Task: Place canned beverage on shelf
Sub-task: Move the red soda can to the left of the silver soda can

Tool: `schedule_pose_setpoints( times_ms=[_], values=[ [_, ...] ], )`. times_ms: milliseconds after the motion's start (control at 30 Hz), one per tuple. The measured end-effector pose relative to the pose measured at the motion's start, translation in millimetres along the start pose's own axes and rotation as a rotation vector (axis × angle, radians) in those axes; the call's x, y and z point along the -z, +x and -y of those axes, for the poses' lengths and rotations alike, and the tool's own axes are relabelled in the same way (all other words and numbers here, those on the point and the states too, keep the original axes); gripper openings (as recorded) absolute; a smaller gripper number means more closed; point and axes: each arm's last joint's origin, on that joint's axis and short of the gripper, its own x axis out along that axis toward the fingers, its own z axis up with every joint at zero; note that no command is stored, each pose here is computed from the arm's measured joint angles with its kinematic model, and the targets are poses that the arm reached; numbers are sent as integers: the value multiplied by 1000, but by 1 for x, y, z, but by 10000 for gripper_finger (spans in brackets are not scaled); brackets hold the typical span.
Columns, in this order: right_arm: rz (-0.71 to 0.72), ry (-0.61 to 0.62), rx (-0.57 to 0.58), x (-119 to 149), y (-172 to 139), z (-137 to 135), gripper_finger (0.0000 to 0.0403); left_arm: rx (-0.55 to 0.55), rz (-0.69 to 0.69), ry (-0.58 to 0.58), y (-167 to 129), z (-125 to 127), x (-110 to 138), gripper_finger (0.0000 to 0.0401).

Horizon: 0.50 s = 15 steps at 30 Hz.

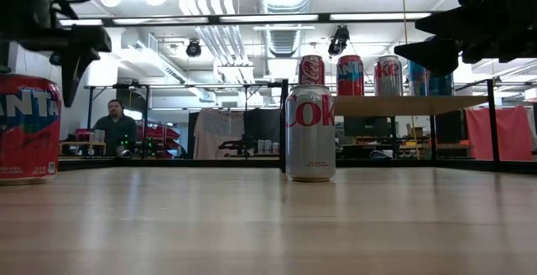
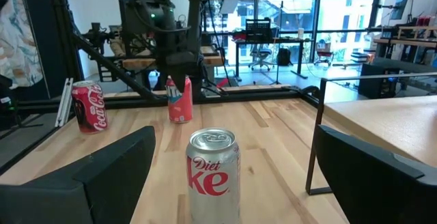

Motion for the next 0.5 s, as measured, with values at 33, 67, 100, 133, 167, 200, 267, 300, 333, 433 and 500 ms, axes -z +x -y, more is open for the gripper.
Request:
schedule_pose_setpoints(
  times_ms=[33, 67, 100, 133, 167, 200, 267, 300, 333, 433, 500],
  values=[
    [0, 0, 0, 0, 0, 0, 383, 14, -15, -2, 3, -3, -2, 398],
    [0, 0, 0, 0, 0, 0, 383, 29, -30, -2, 6, -5, -4, 398],
    [0, 0, 0, 0, 0, 0, 383, 44, -44, 1, 8, -6, -6, 398],
    [1, 0, 0, 0, 0, 0, 383, 58, -57, 8, 10, -8, -8, 398],
    [0, 0, 0, 0, 0, 0, 383, 72, -70, 15, 12, -8, -9, 398],
    [0, 0, 0, 0, 0, 0, 383, 80, -77, 14, 12, -8, -10, 396],
    [0, 0, 0, 0, 0, 0, 383, 80, -77, -7, 14, -8, -12, 387],
    [0, 0, 0, 0, 0, 0, 383, 77, -75, -18, 15, -7, -13, 379],
    [0, 0, 0, 0, 0, 0, 383, 73, -73, -22, 15, -7, -13, 369],
    [0, 0, 0, 0, 0, 0, 383, 49, -57, 1, 18, -3, -13, 327],
    [0, 0, 0, 0, 0, 0, 383, 40, -50, 25, 18, 1, -12, 295]
  ],
)
